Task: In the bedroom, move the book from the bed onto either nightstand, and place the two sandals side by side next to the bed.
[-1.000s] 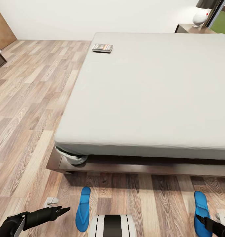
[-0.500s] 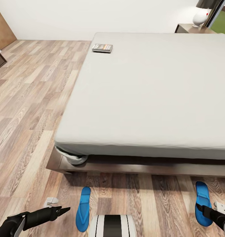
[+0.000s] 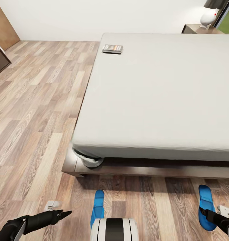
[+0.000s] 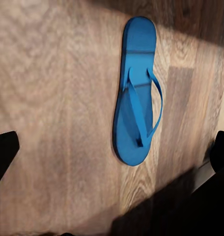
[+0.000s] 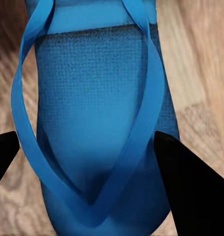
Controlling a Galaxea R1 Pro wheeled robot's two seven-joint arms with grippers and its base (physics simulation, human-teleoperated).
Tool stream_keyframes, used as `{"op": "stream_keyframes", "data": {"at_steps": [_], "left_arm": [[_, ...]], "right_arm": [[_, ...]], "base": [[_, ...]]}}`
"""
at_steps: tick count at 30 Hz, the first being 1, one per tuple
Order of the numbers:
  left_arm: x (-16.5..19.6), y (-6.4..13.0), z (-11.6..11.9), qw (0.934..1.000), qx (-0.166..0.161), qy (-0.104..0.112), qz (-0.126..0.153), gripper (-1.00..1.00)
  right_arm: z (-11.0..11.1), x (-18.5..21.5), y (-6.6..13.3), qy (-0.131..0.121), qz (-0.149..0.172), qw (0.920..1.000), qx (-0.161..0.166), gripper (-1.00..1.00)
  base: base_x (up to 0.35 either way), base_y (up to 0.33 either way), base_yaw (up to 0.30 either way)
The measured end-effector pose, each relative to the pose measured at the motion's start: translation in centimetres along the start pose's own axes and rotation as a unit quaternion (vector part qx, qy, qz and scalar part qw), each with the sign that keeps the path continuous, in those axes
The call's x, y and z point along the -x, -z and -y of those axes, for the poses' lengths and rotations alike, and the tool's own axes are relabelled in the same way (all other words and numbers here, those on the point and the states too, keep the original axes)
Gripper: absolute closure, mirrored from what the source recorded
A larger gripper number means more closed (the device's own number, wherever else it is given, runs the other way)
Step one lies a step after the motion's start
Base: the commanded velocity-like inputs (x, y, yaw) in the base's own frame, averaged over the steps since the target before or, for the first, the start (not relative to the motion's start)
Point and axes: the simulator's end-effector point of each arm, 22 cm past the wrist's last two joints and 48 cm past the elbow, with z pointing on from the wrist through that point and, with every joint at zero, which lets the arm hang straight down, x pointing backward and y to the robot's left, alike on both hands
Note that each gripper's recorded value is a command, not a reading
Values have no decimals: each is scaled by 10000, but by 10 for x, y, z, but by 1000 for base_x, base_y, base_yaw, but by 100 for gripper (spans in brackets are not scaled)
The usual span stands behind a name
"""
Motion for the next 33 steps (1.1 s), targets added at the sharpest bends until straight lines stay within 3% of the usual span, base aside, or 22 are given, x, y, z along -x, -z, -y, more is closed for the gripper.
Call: {"op": "stream_keyframes", "data": {"at_steps": [33], "left_arm": [[1,0,-1,10000,10,10,19,-100]], "right_arm": [[-1,0,0,3,-1,10000,15,100]], "base": [[-24,290,0]]}}
